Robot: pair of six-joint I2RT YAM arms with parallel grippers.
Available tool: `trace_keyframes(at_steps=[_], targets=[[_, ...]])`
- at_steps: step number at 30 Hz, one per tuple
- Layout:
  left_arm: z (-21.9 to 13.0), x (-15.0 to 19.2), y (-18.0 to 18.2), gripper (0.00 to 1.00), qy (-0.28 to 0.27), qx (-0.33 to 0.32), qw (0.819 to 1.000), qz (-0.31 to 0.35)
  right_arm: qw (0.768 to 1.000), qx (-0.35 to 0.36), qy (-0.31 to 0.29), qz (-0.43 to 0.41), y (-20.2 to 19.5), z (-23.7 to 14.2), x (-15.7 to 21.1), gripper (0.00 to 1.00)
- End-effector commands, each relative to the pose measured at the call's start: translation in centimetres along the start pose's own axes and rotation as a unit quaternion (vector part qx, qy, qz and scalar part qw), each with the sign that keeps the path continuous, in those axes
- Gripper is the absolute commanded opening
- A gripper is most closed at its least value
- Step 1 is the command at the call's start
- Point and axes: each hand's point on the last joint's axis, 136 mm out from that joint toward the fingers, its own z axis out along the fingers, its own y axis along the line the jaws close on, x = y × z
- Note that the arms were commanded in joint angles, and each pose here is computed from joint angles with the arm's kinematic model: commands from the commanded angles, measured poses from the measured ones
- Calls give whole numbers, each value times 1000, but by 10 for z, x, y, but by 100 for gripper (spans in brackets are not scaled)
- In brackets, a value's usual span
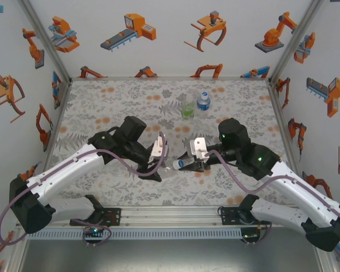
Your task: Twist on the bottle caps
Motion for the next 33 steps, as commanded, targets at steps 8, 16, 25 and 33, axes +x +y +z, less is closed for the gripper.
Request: trace_keyframes(at_steps=[8, 16, 25, 33], targets=[[-1, -3, 20, 0, 19, -38, 999, 17, 936, 156, -36, 314, -57, 0, 13, 0], [-2, 4, 63, 0, 32, -143, 989, 23, 699, 299, -67, 647, -88, -16, 74, 0], [-6, 10, 85, 35, 36, -192, 981, 16, 642, 349, -66, 679, -95, -22, 98, 0], [-20, 16, 88, 97, 38, -227, 973, -3, 676, 404, 19, 616, -115, -20, 122, 0]])
